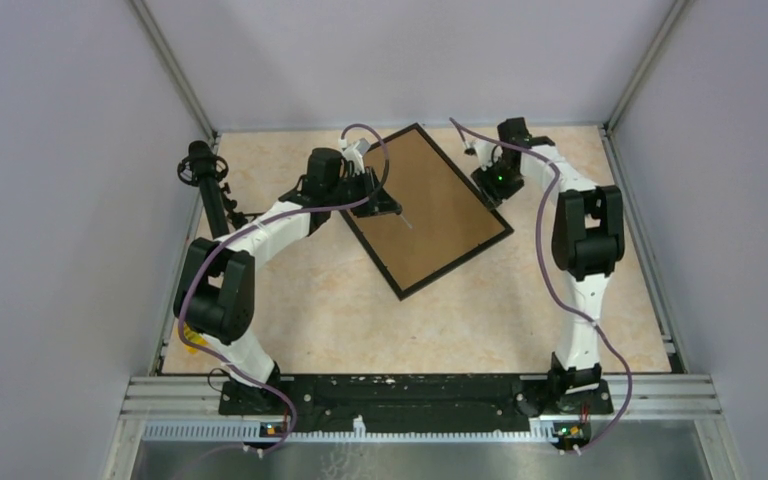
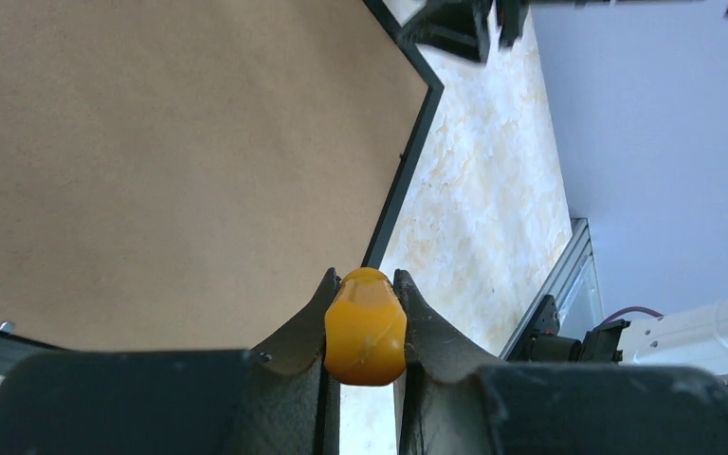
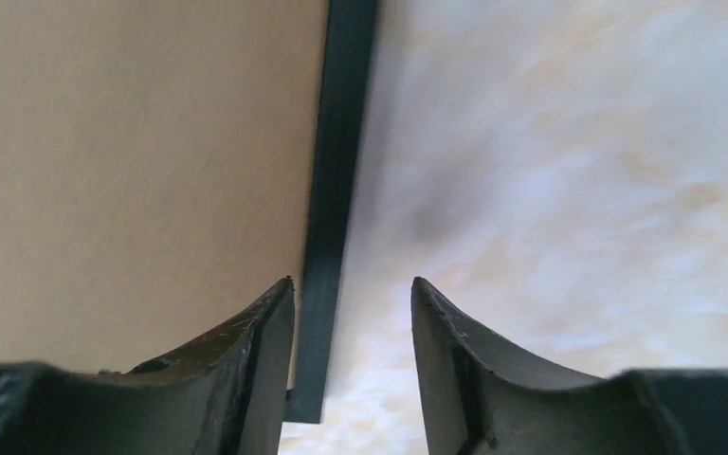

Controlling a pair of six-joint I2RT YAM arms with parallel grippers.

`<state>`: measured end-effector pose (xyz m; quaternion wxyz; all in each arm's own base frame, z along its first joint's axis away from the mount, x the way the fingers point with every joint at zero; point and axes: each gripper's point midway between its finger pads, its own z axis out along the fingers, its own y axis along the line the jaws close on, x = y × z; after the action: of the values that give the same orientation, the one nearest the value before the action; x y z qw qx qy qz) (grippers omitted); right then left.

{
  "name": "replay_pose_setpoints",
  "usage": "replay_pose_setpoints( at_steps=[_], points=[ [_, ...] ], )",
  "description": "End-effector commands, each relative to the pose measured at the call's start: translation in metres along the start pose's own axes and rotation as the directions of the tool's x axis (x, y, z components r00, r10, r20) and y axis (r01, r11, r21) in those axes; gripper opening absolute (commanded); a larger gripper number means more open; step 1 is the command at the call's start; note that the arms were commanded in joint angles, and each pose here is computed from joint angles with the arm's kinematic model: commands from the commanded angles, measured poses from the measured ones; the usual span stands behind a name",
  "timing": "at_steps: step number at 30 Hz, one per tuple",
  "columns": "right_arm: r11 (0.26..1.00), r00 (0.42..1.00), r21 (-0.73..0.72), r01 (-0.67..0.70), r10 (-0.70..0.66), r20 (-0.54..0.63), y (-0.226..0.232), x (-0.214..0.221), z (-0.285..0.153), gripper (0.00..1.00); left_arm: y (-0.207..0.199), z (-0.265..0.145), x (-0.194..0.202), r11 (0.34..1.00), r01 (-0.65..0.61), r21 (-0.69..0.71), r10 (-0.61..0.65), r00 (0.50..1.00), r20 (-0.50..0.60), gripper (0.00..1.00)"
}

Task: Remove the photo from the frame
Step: Adjust the photo frame at the center of the board.

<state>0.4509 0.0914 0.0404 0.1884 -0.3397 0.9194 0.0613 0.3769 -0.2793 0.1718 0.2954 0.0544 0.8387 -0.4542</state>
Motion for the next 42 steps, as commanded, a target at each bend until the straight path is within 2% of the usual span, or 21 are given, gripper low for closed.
replay_pose_setpoints(
  at_steps=[1,3,7,11,15,20,27,31,37,40,42],
  points=[
    [0.973,0.984,0.231,0.024,-0.064,0.167,-0.061,-0.068,-0.055,0.53,-0.014,-0.008,-0.014,0.997,-0.063,0.032,0.062,0.997,0.049,0.0],
    [0.966,0.972,0.241,-0.096,0.039,0.232,-0.061,-0.074,-0.079,0.63,-0.016,-0.009,-0.016,0.997,-0.07,0.035,0.068,0.996,0.056,0.0],
    [0.907,0.9,0.18,-0.38,0.317,0.3,-0.036,-0.05,-0.105,0.65,-0.018,-0.011,-0.018,0.997,-0.071,0.038,0.068,0.996,0.066,0.0],
    [0.81,0.8,0.08,-0.581,0.551,0.238,0.008,-0.004,-0.099,0.62,-0.018,-0.011,-0.016,0.997,-0.067,0.042,0.064,0.996,0.067,0.0],
    [0.728,0.722,-0.036,-0.684,0.683,0.111,0.045,0.03,-0.076,0.63,-0.021,-0.014,-0.017,0.997,-0.068,0.043,0.065,0.995,0.072,0.0],
    [0.686,0.682,-0.057,-0.726,0.728,0.07,0.052,0.039,-0.055,0.63,-0.024,-0.019,-0.021,0.995,-0.088,0.038,0.084,0.992,0.091,0.0],
    [0.631,0.631,0.0,-0.776,0.775,-0.011,0.048,0.054,-0.018,0.57,-0.022,-0.018,-0.021,0.995,-0.094,0.03,0.091,0.991,0.094,0.0],
    [0.618,0.615,0.076,-0.782,0.786,-0.062,0.039,0.063,0.003,0.57,-0.02,-0.015,-0.02,0.996,-0.085,0.031,0.082,0.993,0.086,0.0],
    [0.604,0.597,0.109,-0.789,0.797,-0.091,0.034,0.07,0.024,0.57,-0.017,-0.013,-0.022,0.996,-0.087,0.025,0.084,0.993,0.086,0.0],
    [0.624,0.613,0.13,-0.771,0.781,-0.12,0.032,0.076,0.032,0.49,-0.017,-0.013,-0.023,0.996,-0.089,0.022,0.087,0.993,0.086,0.0],
    [0.659,0.642,0.14,-0.739,0.752,-0.148,0.03,0.082,0.035,0.41,-0.018,-0.014,-0.023,0.996,-0.09,0.02,0.088,0.992,0.086,0.0]
  ],
)
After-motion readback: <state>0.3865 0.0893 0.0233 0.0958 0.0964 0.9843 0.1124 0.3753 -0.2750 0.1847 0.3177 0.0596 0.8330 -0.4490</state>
